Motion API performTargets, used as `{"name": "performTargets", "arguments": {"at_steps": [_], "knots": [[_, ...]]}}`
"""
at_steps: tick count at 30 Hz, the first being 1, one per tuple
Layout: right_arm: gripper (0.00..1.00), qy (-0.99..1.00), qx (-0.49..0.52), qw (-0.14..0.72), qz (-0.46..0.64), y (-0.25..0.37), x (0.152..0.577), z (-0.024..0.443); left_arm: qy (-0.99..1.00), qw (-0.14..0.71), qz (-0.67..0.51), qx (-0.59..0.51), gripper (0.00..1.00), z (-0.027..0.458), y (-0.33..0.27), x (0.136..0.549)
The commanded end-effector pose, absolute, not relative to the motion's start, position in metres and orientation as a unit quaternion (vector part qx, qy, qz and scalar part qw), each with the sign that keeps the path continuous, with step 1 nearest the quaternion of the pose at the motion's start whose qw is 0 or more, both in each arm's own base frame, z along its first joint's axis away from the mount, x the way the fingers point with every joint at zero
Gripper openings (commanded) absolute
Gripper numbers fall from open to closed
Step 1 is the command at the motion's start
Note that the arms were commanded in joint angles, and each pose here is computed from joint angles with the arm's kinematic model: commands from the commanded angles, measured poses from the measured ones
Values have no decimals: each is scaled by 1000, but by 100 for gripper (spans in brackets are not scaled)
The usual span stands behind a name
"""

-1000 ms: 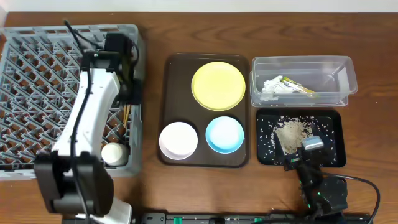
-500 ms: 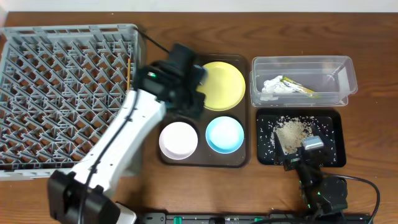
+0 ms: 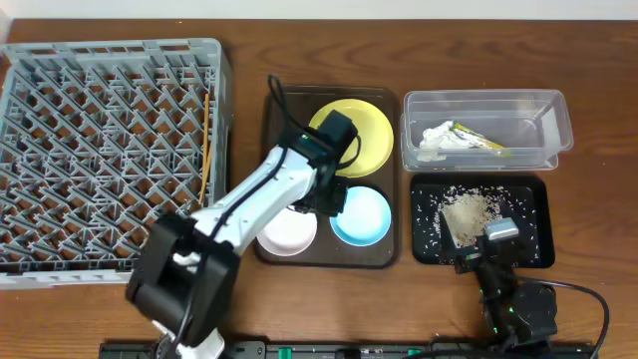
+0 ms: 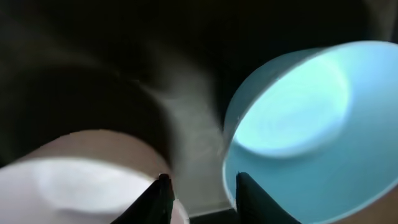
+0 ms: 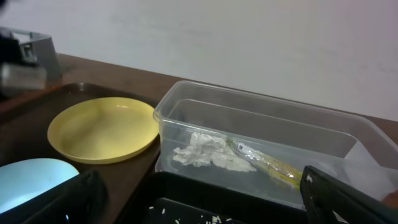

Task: Sort waste into correct bins and load items into the dishwasher
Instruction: 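Move the left gripper to the light-blue bowl and grasp its rim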

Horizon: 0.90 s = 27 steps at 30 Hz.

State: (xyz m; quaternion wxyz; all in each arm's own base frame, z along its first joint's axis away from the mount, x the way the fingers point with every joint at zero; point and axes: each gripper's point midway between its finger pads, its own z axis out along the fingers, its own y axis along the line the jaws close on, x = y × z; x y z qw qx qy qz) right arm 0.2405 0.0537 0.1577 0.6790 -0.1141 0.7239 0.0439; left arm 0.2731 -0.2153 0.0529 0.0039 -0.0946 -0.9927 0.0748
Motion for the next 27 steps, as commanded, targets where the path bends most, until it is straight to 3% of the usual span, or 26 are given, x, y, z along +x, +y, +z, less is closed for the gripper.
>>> {"name": "performTargets", "arguments": {"at_steps": [1, 7, 11, 21, 27], "knots": [[99, 723, -118, 679, 40, 53, 240, 157, -992, 32, 90, -86, 35, 43, -225, 264], [99, 723, -118, 679, 40, 53, 240, 157, -991, 59, 69, -94, 35, 17, -227, 257], [99, 723, -118, 679, 41, 53, 240, 157, -991, 70, 63, -93, 6, 9, -226, 255], [99, 723, -118, 679, 40, 53, 240, 157, -993, -6, 80, -82, 6, 89, -215, 278], [99, 723, -118, 679, 40, 53, 240, 157, -989, -142, -28, -39, 6, 163, -134, 300]]}}
